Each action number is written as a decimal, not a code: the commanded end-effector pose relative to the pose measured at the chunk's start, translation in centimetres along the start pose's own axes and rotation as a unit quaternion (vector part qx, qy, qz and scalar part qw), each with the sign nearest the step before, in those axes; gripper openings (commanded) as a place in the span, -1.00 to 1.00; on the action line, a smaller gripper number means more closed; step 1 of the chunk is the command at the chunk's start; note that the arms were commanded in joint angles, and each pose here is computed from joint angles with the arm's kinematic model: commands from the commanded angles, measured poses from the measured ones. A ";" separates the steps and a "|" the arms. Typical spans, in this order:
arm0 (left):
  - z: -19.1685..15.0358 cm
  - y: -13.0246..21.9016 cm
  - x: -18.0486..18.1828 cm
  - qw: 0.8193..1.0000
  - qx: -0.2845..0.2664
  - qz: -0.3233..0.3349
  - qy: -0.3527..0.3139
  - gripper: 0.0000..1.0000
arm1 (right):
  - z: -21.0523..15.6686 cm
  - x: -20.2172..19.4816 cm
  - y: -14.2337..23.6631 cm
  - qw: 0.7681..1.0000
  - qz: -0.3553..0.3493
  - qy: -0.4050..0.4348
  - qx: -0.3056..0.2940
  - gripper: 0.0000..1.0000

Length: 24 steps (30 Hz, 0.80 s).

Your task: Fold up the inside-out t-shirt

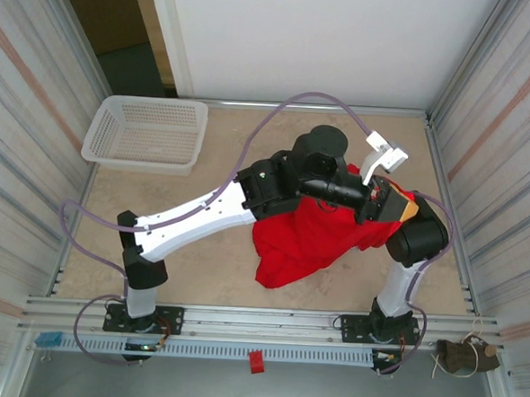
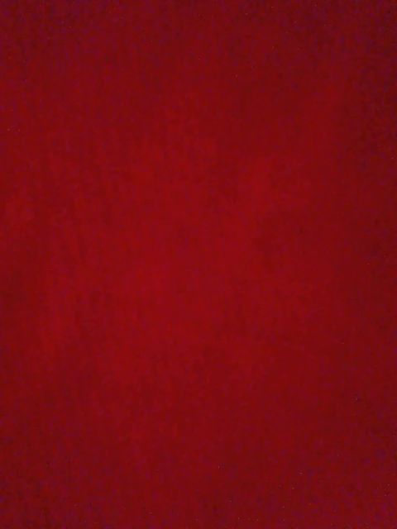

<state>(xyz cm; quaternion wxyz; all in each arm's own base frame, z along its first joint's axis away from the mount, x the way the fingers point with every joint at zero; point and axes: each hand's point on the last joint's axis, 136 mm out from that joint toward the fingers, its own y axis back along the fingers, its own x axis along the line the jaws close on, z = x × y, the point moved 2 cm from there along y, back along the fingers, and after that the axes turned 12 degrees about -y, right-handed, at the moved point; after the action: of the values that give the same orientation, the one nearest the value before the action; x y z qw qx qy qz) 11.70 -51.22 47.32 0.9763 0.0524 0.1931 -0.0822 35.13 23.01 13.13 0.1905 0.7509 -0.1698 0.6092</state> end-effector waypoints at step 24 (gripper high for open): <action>7.3 2.9 -2.4 0.995 -0.064 -0.040 -0.062 -1.00 | -3.7 -2.4 -2.2 0.991 -0.099 -0.015 0.087 0.60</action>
<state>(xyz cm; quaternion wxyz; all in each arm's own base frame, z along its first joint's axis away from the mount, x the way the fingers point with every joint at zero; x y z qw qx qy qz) 14.41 -50.49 51.56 0.9818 0.0229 0.1730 -0.0750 32.36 26.40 11.10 0.2037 0.7737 -0.0269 0.5994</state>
